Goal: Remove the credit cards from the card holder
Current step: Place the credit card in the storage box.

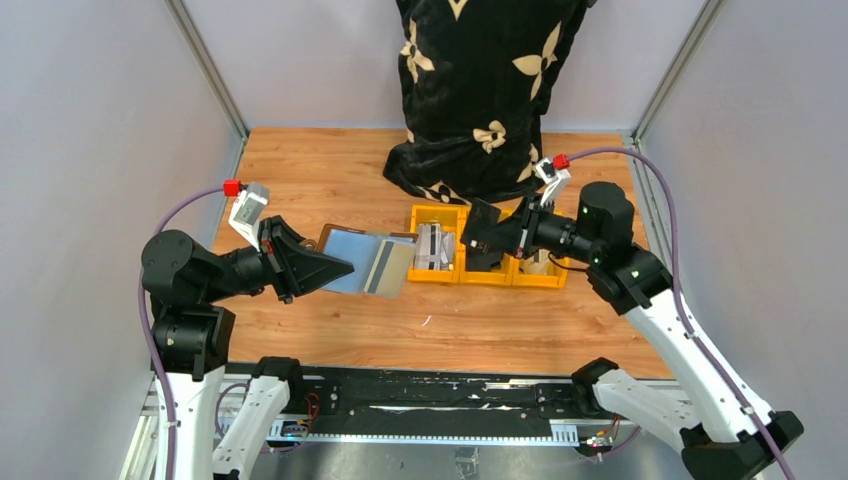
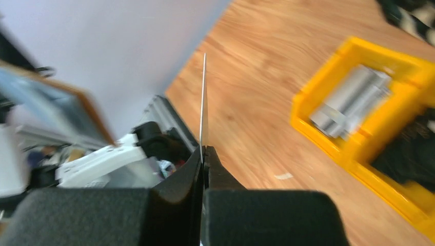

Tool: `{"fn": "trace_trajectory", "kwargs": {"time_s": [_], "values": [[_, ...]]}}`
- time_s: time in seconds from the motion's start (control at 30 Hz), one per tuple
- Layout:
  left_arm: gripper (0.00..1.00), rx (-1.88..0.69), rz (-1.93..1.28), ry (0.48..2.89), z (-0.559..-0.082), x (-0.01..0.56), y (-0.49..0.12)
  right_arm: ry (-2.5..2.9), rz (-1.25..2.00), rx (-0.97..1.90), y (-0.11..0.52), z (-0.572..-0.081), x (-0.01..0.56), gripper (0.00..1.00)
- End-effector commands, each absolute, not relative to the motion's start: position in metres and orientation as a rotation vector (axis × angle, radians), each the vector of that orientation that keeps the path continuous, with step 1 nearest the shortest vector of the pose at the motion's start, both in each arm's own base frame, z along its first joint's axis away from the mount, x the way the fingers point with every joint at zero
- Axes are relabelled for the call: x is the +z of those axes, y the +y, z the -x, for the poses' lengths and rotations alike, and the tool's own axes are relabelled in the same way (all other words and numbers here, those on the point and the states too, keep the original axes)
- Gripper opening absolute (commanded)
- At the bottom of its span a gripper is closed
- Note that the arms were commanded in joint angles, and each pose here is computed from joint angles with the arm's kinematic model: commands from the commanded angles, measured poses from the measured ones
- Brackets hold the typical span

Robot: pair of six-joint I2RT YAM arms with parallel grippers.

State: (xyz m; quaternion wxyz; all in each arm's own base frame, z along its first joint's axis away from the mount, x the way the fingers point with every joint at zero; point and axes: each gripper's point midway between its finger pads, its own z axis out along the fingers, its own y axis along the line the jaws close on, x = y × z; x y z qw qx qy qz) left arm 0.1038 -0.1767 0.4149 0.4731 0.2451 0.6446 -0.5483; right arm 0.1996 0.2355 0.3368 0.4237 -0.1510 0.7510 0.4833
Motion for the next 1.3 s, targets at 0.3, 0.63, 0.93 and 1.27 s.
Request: {"fn": "trace_trajectory", "kwargs": {"time_s": [0.3,0.63,0.93,1.27], "values": [[0.00,-1.318,-0.643,1.547,-0.096,0.417,-0.177,2.459,0.206,0.624,0.185,-0.274,0.159,0.00],[0.00,-1.280,-0.651,1.520,-0.092,0.419,-0.175,2.674,0.228,0.534,0.199,-0.309,0.095,0.00],[0.00,-1.271,-0.709,1.470,-0.083,0.430,-0.176,2.693,0.200,0.477,0.204,-0.331,0.073,0.00],[0.00,-1.241,-0.783,1.364,-0.067,0.449,-0.177,2.506,0.136,0.354,0.191,-0.341,0.127,0.52]]}}
